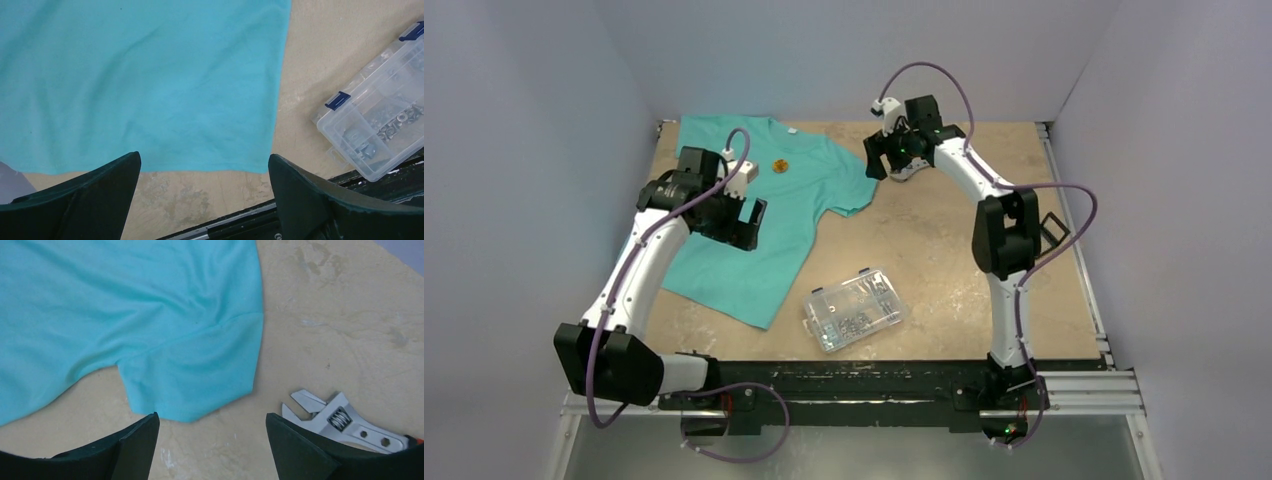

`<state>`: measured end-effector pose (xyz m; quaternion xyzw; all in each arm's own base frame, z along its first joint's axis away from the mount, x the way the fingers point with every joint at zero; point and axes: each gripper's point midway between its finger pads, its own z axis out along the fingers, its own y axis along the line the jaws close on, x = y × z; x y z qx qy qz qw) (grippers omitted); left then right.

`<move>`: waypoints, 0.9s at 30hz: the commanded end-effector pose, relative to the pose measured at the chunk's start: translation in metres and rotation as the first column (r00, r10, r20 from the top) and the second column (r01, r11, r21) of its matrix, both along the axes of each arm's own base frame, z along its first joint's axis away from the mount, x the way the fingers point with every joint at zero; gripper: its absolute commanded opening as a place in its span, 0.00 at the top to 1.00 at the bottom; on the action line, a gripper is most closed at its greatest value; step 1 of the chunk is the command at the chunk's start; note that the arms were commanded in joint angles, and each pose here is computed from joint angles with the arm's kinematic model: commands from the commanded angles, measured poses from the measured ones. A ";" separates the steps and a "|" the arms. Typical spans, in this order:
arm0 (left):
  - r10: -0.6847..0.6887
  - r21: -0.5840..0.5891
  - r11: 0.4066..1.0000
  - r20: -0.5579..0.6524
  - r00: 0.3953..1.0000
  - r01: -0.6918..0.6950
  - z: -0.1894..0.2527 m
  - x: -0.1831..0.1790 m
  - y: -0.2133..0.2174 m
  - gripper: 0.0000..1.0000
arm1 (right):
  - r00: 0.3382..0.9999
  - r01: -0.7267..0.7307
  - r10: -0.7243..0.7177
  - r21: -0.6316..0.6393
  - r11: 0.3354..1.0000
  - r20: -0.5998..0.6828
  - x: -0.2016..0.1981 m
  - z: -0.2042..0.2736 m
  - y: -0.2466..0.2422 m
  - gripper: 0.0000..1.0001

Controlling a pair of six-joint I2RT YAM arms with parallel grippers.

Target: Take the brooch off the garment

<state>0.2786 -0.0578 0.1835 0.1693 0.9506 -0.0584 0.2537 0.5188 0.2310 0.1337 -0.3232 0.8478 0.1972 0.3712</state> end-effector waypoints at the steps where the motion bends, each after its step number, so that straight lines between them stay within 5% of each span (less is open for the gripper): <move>1: 0.022 -0.016 1.000 0.041 0.999 -0.021 0.019 0.011 -0.003 0.00 | 0.998 0.039 -0.043 0.055 0.998 0.055 0.028 0.009 0.022 0.22; 7: 0.034 -0.009 0.999 0.035 0.999 -0.034 0.022 0.016 -0.002 0.00 | 0.997 0.054 -0.056 0.032 0.998 0.058 0.044 -0.020 0.032 0.34; 22: 0.056 0.032 0.998 0.014 0.998 -0.057 0.014 0.020 0.005 0.00 | 0.998 0.067 -0.067 -0.024 0.998 -0.010 0.044 -0.074 0.029 0.39; 27: 0.054 0.029 0.998 0.002 0.999 -0.054 0.013 0.019 0.004 0.00 | 0.998 0.041 -0.043 -0.030 0.999 -0.046 0.036 -0.085 0.029 0.56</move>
